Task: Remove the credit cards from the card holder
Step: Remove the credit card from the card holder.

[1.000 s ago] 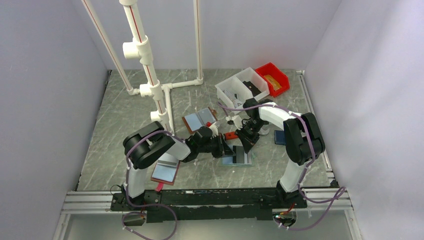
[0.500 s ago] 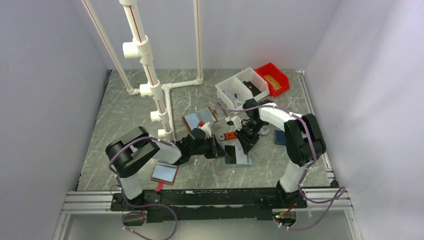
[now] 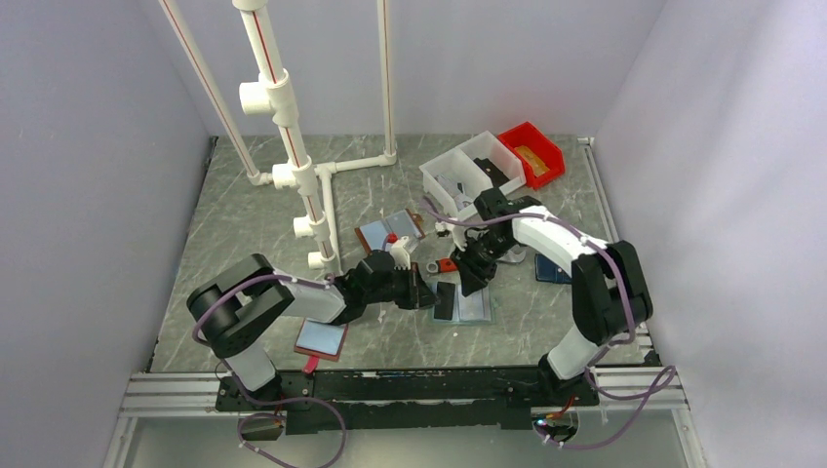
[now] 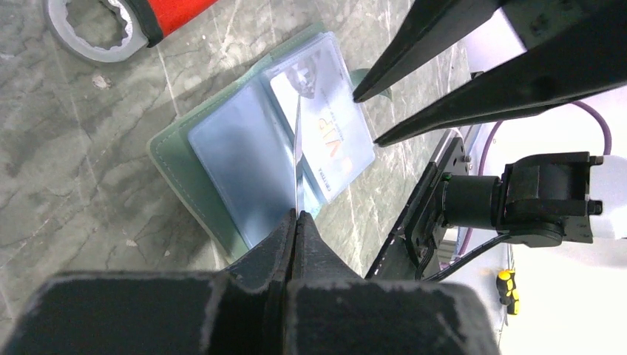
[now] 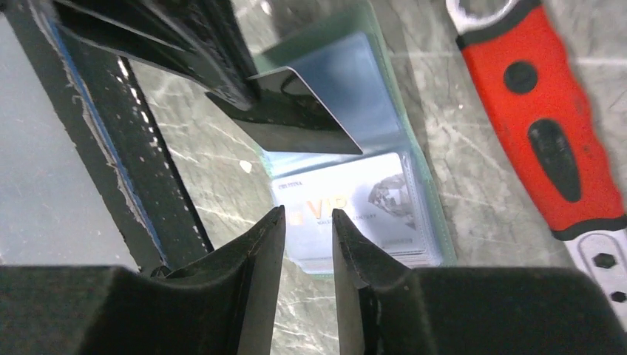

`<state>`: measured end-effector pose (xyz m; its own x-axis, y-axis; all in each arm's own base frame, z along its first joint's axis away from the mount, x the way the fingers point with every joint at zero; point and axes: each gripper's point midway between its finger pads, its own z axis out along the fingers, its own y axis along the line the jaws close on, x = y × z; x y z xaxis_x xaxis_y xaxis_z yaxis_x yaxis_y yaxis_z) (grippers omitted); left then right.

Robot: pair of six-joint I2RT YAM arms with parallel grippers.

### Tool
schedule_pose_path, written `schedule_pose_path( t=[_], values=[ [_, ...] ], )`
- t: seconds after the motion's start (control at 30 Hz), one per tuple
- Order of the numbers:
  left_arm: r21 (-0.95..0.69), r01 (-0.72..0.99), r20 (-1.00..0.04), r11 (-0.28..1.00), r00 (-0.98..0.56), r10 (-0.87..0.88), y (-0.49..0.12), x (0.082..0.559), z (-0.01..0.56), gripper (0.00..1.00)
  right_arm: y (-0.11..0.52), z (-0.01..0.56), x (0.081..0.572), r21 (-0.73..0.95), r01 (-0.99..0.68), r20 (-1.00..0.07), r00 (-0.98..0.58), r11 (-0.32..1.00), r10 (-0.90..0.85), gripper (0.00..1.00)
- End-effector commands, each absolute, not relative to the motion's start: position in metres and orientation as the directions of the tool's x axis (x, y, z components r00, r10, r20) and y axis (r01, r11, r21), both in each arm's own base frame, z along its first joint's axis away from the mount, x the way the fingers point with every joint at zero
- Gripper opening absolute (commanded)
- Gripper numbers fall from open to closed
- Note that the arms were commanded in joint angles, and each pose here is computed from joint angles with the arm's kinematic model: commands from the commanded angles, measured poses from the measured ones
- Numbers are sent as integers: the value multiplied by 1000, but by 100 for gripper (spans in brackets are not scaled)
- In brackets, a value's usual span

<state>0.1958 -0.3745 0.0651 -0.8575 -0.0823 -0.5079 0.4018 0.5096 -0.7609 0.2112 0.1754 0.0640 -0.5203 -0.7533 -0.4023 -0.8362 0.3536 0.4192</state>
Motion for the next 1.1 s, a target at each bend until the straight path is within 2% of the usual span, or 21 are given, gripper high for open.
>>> schedule_pose_path(
  t=[0.0, 0.2, 0.4, 0.53, 0.67, 0.87, 1.07],
  values=[
    [-737, 511, -598, 443, -798, -77, -378, 195, 92, 0, 195, 101, 216, 365, -901, -590, -419, 234, -690, 35],
    [-708, 600, -666, 373, -743, -69, -379, 190, 118, 0, 199, 122, 217, 347, -919, -676, -383, 186, -629, 49],
    [-665, 680, -717, 310, -697, -9, -379, 178, 132, 0, 200, 134, 212, 352, -928, -715, -351, 123, -604, 54],
    [-650, 706, -731, 283, -682, 24, -378, 171, 135, 0, 200, 141, 208, 298, -952, -753, -281, 72, -596, 61],
    [-636, 722, -739, 273, -672, 55, -378, 168, 138, 0, 202, 144, 200, 264, -964, -786, -225, 17, -576, 60],
    [-632, 737, -746, 240, -662, 71, -383, 166, 145, 0, 212, 141, 178, 298, -949, -804, -195, -97, -561, 56],
    [-626, 746, -754, 227, -654, 67, -385, 164, 152, 0, 217, 137, 175, 324, -940, -789, -209, -103, -578, 49]
  ],
)
